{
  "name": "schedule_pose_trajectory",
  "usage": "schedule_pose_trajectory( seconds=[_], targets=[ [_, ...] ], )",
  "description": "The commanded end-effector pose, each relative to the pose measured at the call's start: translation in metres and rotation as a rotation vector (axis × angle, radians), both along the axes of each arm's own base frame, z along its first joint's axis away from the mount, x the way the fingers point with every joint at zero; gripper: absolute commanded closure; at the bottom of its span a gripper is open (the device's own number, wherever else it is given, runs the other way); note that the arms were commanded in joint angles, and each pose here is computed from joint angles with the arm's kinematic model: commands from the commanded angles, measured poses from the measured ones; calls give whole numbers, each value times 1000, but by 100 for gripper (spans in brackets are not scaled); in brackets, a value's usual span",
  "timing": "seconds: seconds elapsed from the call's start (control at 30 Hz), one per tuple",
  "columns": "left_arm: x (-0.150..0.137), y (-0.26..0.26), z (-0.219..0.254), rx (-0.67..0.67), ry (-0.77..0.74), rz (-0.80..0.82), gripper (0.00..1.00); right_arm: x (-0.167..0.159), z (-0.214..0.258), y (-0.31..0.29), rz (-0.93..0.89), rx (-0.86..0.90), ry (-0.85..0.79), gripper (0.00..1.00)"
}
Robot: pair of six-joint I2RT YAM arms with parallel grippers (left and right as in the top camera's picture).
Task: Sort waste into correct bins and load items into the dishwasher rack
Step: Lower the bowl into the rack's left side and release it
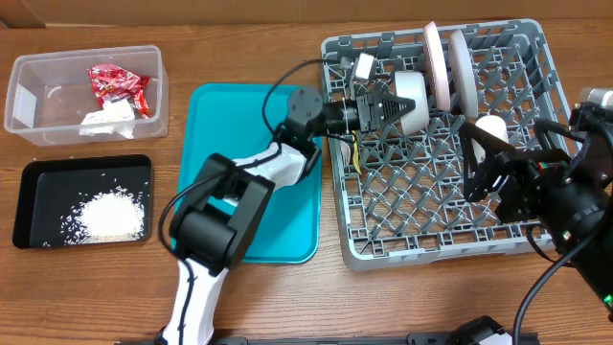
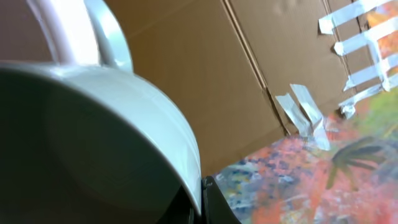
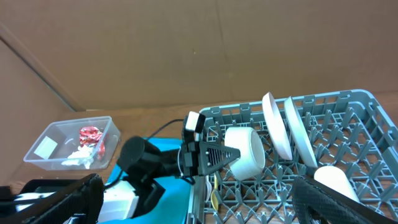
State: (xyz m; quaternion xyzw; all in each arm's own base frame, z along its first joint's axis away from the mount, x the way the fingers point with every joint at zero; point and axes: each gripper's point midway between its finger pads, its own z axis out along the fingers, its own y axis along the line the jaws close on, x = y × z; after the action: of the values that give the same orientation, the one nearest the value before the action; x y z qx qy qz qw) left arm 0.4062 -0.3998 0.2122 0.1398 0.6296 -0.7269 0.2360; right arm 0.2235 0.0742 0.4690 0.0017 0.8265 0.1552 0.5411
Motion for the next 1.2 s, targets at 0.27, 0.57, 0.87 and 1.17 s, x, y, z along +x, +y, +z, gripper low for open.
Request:
schedule_pose_trajectory(
  seconds=[0.27, 0.57, 0.87, 1.17],
  targets=[
    [9, 3, -35, 13, 110, 1, 96, -1, 4, -3, -12, 4, -13, 0],
    [19, 13, -41, 29, 141, 20, 92, -1, 4, -3, -12, 4, -12, 0],
    [26, 26, -50, 60, 171, 12, 70, -1, 4, -3, -12, 4, -13, 0],
    [23, 52, -24, 3, 72, -46, 55, -1, 4, -3, -12, 4, -13, 0]
  ],
)
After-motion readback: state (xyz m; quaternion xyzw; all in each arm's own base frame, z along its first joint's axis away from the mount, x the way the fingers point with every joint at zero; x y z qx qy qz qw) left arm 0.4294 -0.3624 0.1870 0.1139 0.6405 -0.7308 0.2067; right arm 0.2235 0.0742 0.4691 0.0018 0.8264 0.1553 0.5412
